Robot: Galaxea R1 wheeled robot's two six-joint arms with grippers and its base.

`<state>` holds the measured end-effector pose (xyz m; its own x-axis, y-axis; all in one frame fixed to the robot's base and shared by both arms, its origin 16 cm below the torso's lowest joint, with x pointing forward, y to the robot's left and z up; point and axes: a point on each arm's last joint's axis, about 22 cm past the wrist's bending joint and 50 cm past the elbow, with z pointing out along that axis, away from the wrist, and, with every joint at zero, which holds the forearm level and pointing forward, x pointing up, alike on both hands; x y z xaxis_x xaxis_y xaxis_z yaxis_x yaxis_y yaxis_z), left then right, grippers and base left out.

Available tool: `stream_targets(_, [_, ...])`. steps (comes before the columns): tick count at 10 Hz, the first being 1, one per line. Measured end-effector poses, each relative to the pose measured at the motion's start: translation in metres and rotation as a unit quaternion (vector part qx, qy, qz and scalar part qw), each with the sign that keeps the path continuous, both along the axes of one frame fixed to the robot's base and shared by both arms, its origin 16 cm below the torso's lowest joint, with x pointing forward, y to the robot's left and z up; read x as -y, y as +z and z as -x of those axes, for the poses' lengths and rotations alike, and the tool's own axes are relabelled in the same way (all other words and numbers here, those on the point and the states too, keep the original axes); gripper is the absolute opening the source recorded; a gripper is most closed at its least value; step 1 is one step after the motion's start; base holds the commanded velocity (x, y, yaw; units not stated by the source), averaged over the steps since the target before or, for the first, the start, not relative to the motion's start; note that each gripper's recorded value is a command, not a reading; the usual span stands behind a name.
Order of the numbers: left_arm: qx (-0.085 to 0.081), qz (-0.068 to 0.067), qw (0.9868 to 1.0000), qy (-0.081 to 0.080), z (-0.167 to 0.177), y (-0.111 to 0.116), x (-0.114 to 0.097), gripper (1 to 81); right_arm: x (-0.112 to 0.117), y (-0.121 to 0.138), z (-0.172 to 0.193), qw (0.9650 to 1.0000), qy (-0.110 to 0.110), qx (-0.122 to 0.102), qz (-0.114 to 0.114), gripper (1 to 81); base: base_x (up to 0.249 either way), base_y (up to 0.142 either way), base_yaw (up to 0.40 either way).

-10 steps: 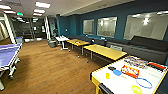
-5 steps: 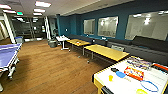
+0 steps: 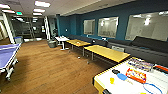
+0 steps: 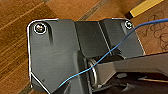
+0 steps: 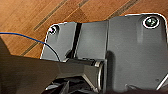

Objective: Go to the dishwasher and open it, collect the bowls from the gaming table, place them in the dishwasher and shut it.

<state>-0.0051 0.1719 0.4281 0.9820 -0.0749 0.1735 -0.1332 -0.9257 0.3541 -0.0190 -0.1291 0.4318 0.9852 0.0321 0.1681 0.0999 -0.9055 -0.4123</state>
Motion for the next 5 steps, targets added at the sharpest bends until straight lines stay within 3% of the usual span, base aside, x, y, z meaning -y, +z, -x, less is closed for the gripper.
stream_targets(5, [0.004, 0.004, 1.0000, 0.001, -0.0043, 0.0010, 0.0059, 81.1, 0.0039, -0.0005, -0.0001, 1.0000, 0.001, 0.001, 0.002, 81.1, 0.103, 0.079, 0.000])
